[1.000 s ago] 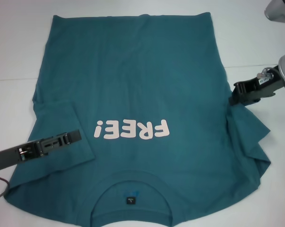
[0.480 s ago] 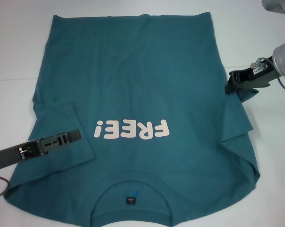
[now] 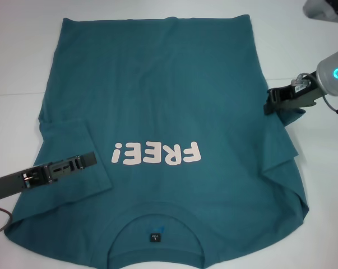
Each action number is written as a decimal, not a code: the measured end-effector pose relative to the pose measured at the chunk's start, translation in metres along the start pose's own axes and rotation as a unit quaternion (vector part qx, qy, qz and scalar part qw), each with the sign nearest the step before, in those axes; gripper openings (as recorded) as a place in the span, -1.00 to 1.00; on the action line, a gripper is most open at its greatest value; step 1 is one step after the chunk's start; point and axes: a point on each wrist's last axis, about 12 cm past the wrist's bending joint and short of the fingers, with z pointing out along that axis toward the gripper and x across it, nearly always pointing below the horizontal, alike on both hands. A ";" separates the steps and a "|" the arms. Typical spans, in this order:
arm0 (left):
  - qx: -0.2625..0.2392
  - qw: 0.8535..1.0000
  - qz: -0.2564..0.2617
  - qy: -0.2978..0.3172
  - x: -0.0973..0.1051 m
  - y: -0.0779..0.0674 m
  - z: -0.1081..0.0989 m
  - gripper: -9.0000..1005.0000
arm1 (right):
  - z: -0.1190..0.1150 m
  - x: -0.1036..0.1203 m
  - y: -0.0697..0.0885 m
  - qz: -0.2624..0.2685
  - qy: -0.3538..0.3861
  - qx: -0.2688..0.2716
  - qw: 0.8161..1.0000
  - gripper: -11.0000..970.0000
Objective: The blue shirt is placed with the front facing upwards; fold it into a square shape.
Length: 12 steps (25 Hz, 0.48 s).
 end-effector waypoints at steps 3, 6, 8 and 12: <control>0.000 1.000 0.000 0.000 0.000 0.000 0.000 0.44 | 0.003 0.000 0.006 -0.016 0.007 0.004 1.000 -0.96; -0.002 1.000 -0.001 -0.001 0.000 0.001 0.000 0.44 | 0.006 0.000 0.011 -0.029 0.008 0.005 1.000 -0.94; -0.005 1.000 -0.002 -0.002 0.001 0.001 0.000 0.44 | 0.007 -0.001 0.013 -0.033 0.007 0.005 0.999 -0.93; -0.008 1.000 -0.002 -0.003 0.001 0.002 -0.001 0.44 | 0.009 -0.001 0.018 -0.050 0.009 0.010 0.999 -0.91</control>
